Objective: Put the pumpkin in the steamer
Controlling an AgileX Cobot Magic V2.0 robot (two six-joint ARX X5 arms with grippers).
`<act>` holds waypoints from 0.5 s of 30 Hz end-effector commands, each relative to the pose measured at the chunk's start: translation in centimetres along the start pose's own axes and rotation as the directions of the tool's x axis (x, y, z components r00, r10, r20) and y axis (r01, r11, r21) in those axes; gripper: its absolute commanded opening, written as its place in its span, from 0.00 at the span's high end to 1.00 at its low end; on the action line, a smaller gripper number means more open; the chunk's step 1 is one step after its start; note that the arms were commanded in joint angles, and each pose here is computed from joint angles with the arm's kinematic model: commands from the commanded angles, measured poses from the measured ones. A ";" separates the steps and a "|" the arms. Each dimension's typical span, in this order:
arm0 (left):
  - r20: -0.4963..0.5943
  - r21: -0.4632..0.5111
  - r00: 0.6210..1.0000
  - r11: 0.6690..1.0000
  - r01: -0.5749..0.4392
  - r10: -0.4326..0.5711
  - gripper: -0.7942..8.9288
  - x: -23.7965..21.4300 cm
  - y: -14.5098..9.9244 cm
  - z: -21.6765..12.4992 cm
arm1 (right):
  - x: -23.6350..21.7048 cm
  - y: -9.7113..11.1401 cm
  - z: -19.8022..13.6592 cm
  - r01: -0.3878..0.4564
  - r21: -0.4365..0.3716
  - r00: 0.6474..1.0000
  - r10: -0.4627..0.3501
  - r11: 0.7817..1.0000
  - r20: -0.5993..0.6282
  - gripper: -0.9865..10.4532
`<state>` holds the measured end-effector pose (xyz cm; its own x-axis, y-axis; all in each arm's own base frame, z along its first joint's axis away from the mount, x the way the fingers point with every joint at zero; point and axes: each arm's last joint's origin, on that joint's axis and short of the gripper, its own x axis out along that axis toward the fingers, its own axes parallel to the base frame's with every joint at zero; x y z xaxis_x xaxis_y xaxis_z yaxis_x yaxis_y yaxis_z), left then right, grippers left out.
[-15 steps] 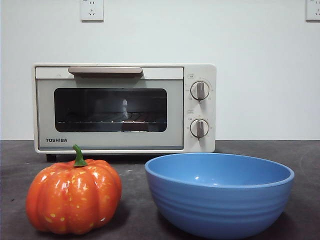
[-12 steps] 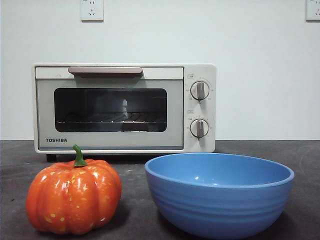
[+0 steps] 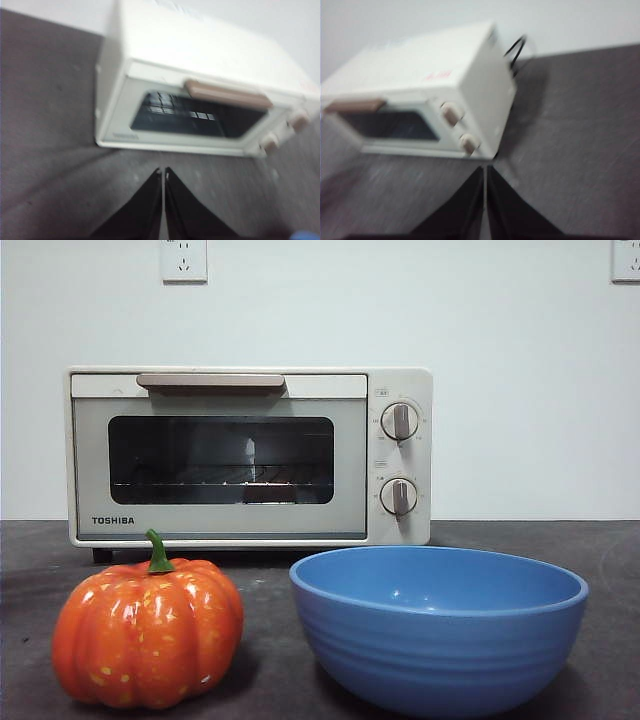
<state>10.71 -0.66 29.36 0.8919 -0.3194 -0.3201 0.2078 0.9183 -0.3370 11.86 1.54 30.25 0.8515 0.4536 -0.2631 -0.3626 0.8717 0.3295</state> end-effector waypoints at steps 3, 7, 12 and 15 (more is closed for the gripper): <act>-0.140 0.108 0.988 0.990 0.087 -0.071 0.90 0.7 -0.5 1.9 | 1.0 0.3 2.1 -0.069 -0.071 0.986 0.057 0.995 -0.159 0.91; -0.260 0.124 0.960 0.983 0.135 -0.099 0.90 1.0 -0.8 2.6 | 1.4 0.7 2.7 -0.096 -0.084 0.954 0.068 0.992 -0.293 0.91; -0.341 0.131 0.933 0.977 0.169 -0.115 0.90 1.0 -1.2 2.6 | 1.9 1.1 2.3 -0.135 -0.094 0.918 0.089 0.986 -0.386 0.91; -0.353 0.133 0.928 0.976 0.174 -0.117 0.90 1.0 -1.3 2.5 | 1.9 1.4 2.3 -0.155 -0.104 0.915 0.103 0.982 -0.391 0.91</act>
<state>12.24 -1.52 31.10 0.6526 -0.4833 -0.5836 0.3858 0.8748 -0.2930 13.74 3.12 31.86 0.5873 0.5725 -0.5721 -0.5034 0.8119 0.2957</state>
